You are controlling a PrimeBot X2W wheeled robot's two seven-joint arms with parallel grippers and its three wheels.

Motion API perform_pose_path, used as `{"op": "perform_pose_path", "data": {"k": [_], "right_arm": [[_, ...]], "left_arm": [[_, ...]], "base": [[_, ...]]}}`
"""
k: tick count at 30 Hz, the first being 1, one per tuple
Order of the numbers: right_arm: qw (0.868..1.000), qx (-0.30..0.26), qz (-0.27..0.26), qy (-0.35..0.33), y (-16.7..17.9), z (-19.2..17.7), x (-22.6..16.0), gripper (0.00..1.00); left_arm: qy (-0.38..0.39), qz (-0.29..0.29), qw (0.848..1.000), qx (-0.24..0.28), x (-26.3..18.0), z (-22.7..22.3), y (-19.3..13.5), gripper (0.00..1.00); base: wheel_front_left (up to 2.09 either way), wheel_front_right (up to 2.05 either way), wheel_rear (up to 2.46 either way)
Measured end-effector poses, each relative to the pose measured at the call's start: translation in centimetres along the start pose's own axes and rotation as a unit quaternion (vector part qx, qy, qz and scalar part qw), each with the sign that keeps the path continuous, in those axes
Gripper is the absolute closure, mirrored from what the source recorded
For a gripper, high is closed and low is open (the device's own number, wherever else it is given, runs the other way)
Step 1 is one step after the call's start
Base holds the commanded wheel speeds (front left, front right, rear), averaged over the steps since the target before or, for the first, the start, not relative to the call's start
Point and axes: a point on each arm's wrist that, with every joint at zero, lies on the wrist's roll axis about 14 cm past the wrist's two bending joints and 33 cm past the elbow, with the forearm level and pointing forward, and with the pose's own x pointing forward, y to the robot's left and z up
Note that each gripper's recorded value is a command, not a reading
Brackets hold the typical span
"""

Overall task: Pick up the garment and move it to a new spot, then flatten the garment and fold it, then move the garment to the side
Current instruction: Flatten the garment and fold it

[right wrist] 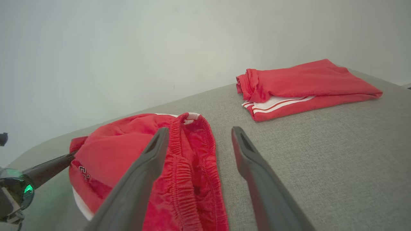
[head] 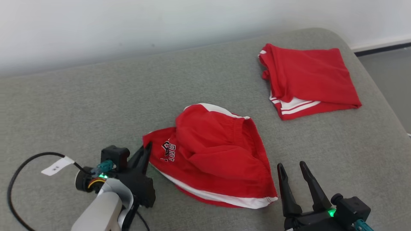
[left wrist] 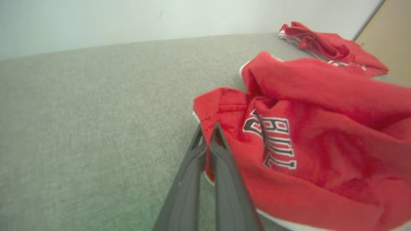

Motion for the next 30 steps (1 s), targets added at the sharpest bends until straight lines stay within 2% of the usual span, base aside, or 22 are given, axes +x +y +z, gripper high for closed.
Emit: {"op": "perform_pose_path", "data": {"k": [3, 5, 12, 17, 24, 25, 26, 27, 30], "right_arm": [[1.000, 0.003, 0.012, 0.004, 0.7, -0.3, 0.2, 0.00], [1.000, 0.005, 0.023, 0.006, 1.4, -0.5, 0.4, 0.00], [0.997, 0.013, 0.069, 0.020, 4.3, -1.6, 1.2, 0.00], [0.994, 0.014, 0.106, 0.026, 6.6, -2.1, 2.0, 0.00], [0.990, 0.016, 0.134, 0.028, 8.4, -2.2, 2.4, 0.00], [0.990, 0.015, 0.136, 0.027, 8.5, -2.2, 2.4, 0.00], [0.990, 0.015, 0.136, 0.027, 8.6, -2.2, 2.4, 0.00], [0.990, 0.015, 0.136, 0.027, 8.6, -2.1, 2.4, 0.00], [0.991, 0.015, 0.134, 0.026, 8.4, -2.1, 2.4, 0.00]], "left_arm": [[-0.043, 0.008, 0.999, 0.005, -0.7, 2.6, 0.6, 1.00], [-0.055, 0.022, 0.998, 0.004, -1.9, 2.9, 1.2, 1.00], [-0.064, 0.097, 0.993, -0.024, -7.7, 0.7, 4.0, 1.00], [-0.071, 0.172, 0.980, -0.073, -12.8, -1.6, 5.8, 1.00], [-0.047, 0.212, 0.970, -0.111, -16.1, -5.0, 5.6, 1.00], [-0.048, 0.215, 0.970, -0.108, -16.2, -4.9, 5.7, 0.84], [-0.049, 0.216, 0.970, -0.104, -16.2, -4.8, 5.8, 0.15], [-0.053, 0.217, 0.970, -0.101, -16.2, -4.5, 5.9, 0.00], [-0.070, 0.216, 0.970, -0.086, -16.1, -3.2, 6.1, 0.00]], "base": [[0.00, 0.00, 0.00], [0.00, 0.00, 0.00], [0.00, 0.00, 0.00], [0.00, 0.00, 0.00], [0.00, 0.00, 0.00], [0.00, 0.00, 0.00], [0.00, 0.00, 0.00], [0.00, 0.00, 0.00], [0.00, 0.00, 0.00]]}}
